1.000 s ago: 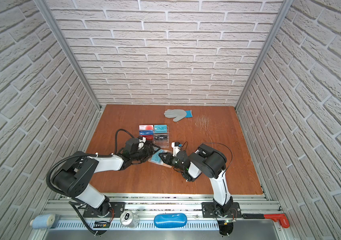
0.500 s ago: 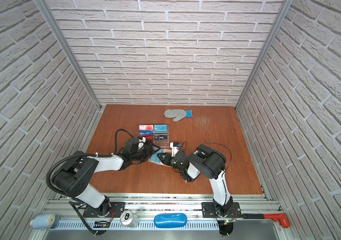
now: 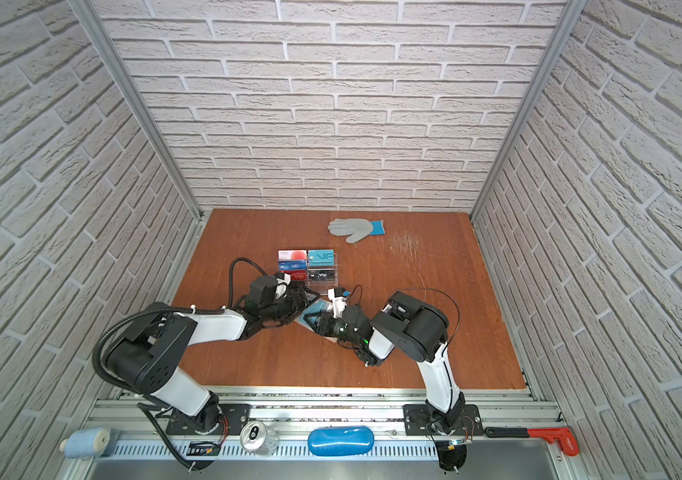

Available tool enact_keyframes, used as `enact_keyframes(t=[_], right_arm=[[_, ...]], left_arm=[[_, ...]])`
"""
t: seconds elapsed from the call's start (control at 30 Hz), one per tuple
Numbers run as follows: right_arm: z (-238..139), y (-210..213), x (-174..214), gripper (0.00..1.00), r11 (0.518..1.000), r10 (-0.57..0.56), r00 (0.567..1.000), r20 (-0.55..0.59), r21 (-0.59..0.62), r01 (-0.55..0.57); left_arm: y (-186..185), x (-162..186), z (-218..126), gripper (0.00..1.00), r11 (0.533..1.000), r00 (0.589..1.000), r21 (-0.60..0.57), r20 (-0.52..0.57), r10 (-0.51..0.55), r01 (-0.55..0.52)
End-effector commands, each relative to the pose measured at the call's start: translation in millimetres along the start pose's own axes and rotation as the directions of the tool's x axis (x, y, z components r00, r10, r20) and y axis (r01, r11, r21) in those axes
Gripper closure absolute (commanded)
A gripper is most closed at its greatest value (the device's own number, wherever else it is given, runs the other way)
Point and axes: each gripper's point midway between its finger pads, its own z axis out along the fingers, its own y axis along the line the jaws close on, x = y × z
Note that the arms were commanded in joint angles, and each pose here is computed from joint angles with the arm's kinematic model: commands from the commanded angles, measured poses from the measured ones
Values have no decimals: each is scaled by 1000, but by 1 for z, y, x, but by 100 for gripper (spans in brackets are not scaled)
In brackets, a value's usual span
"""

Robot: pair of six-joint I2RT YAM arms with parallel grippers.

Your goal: Take the credit cards out of the card holder

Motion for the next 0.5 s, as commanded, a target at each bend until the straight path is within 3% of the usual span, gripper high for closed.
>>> enact_keyframes(t=[0.0,0.47], right_arm=[[4,26,-1,63,995,-50,999,-3,-83,50],[12,8,-13,61,1000,-20,999,38,20,19]], left_arm=[[18,12,4,2,999,999,-46,-39,-28,26],[21,11,0,2,998,999,-36,-25,-47,46]])
